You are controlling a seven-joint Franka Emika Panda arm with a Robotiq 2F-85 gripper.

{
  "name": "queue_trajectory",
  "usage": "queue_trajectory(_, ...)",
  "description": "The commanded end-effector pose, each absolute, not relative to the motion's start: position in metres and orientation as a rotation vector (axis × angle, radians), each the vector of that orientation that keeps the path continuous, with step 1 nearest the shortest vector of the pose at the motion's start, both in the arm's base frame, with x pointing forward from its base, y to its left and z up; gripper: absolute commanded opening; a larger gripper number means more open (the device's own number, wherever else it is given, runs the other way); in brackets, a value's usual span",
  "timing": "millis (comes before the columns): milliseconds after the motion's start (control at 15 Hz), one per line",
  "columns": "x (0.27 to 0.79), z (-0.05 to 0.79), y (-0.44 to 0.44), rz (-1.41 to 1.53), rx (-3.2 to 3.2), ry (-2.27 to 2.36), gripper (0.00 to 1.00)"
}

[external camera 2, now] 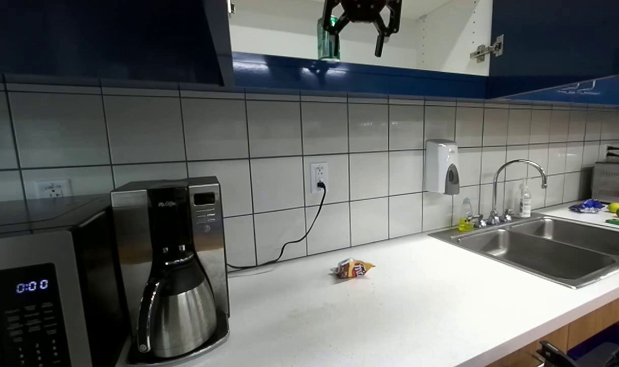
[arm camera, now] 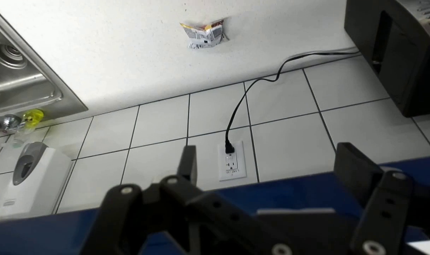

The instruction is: Put the can into the cupboard

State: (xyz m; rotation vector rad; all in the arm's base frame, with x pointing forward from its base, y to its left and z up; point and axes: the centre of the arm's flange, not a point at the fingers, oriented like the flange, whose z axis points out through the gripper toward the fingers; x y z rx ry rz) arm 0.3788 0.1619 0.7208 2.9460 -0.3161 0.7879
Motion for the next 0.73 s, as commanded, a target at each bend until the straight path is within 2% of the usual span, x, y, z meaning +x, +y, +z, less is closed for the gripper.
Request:
queue_trajectory(0,0.353,0.689,0.151,0.783,2.962,-0.273,1.00)
queue_trajectory(667,0.355,0.674,0.153,0.742,2.936,-0.303,1.00)
